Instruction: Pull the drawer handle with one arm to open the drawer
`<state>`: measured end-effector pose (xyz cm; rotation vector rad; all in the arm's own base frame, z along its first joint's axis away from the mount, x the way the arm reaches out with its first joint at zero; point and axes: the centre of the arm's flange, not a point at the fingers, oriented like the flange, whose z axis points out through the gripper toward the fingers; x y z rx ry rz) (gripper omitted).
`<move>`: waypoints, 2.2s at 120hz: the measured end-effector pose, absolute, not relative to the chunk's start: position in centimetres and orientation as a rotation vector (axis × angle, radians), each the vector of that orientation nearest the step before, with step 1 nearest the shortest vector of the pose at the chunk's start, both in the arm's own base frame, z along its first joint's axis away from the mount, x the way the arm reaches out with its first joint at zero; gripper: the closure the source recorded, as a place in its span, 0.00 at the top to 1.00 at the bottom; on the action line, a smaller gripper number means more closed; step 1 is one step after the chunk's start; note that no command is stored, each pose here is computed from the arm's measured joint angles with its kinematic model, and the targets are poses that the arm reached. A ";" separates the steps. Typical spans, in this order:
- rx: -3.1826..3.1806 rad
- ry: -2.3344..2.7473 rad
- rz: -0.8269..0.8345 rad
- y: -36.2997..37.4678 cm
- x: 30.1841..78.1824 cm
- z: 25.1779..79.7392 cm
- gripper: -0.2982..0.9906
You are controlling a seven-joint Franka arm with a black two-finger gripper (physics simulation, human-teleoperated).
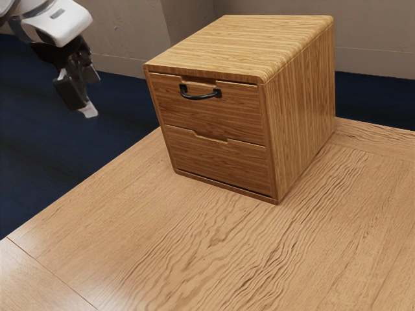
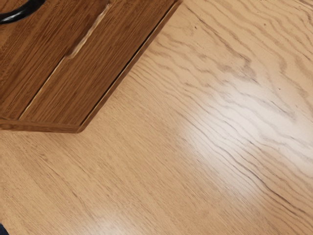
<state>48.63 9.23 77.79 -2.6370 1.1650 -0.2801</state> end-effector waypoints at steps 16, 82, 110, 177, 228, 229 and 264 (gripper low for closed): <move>-2.507 1.322 -0.322 9.1 49.1 78.5 0.77; -2.083 1.856 -0.190 2.3 53.7 75.4 0.77; -1.925 1.982 -0.179 -0.2 55.2 74.9 0.77; -1.706 2.067 -0.217 -2.8 56.0 77.7 0.77; -1.753 2.011 -0.164 2.5 57.0 76.9 0.77; -1.751 2.012 -0.164 2.4 57.0 76.9 0.77; -1.682 2.064 -0.216 -0.6 58.2 76.0 0.77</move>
